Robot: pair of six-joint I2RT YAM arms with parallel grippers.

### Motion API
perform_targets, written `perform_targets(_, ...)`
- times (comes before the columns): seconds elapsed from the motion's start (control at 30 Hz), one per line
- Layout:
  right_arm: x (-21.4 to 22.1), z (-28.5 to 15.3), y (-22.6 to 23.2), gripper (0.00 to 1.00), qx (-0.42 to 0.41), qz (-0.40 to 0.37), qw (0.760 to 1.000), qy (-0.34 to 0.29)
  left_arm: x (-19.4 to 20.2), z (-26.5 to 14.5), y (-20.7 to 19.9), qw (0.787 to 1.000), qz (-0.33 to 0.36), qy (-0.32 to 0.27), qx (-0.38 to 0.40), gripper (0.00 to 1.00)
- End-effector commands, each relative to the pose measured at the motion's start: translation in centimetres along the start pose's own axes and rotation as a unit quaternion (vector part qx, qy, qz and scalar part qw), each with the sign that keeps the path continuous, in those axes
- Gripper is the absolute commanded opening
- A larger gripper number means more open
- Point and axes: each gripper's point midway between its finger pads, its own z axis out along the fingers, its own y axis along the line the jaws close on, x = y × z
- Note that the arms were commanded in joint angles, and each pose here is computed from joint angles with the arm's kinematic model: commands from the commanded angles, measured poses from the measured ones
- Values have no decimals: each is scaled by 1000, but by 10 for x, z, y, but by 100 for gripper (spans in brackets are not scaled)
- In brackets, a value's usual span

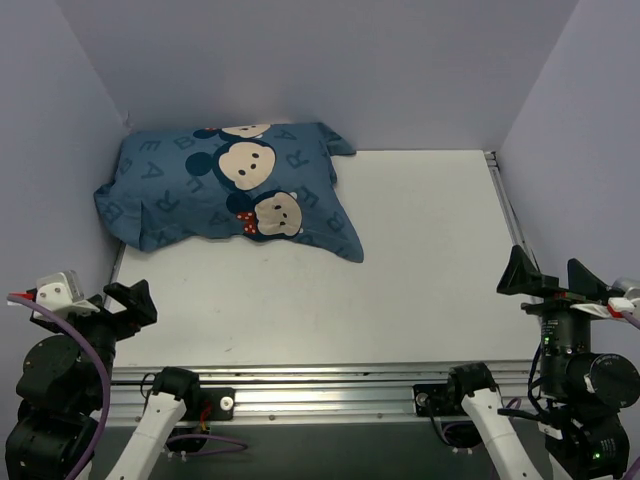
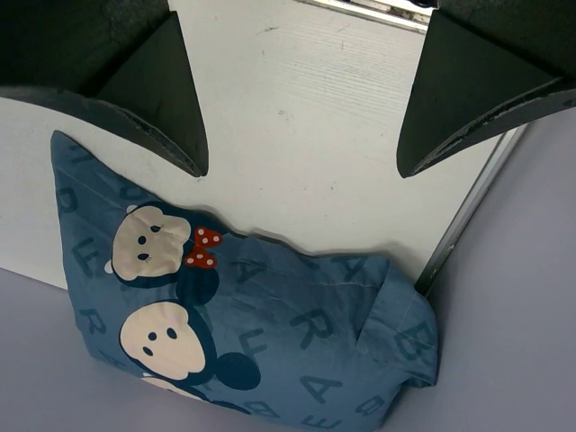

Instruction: Remove the pillowcase from the pillow

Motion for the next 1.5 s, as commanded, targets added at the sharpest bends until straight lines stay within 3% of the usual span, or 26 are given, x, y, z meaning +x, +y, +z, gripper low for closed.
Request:
perform_targets(0.0, 4, 10, 6, 100, -9, -6, 1000, 5, 0, 4, -5, 1000, -2, -6, 11, 94)
perform_targets(0.2, 24, 22, 21, 100, -34, 1, 999, 37, 9, 18, -4, 1000, 1, -3, -3, 94)
perform_targets(0.33, 58, 43, 38, 100, -53, 9, 993, 103, 17, 29, -5, 1000, 5, 0, -9, 94)
perform_targets(0.47, 99, 58, 86, 100, -165, 10, 971, 175, 34, 45, -8, 1000, 13, 16, -15, 94)
perform_targets(0.63, 163, 88, 126, 100, -214, 56, 934, 280, 63, 71, -16, 999, 13, 44, -13, 94)
perform_targets(0.73, 189, 104, 146, 100, -221, 76, 923, 304, 78, 83, -23, 998, 11, 59, -4, 94)
perform_targets(0.77, 189, 113, 155, 100, -228, 76, 928, 286, 82, 86, -24, 998, 13, 64, -5, 94)
perform_targets(0.97, 278, 136, 212, 100, -281, -13, 904, 322, 95, 98, -28, 996, 30, 87, -4, 94)
perform_targets(1.0, 309, 138, 216, 100, -284, -32, 894, 344, 95, 99, -26, 996, 34, 87, -9, 94)
perform_targets(1.07, 321, 147, 237, 100, -303, -41, 892, 333, 94, 99, -25, 996, 34, 84, -10, 94)
perform_targets(1.2, 389, 160, 252, 100, -298, -73, 879, 366, 93, 98, -21, 996, 34, 77, -17, 94)
perform_targets(1.43, 443, 169, 268, 100, -301, -92, 869, 382, 95, 101, -19, 996, 36, 83, -22, 94)
perform_targets(1.47, 446, 167, 268, 92, -302, -94, 868, 383, 96, 101, -20, 995, 37, 85, -21, 94)
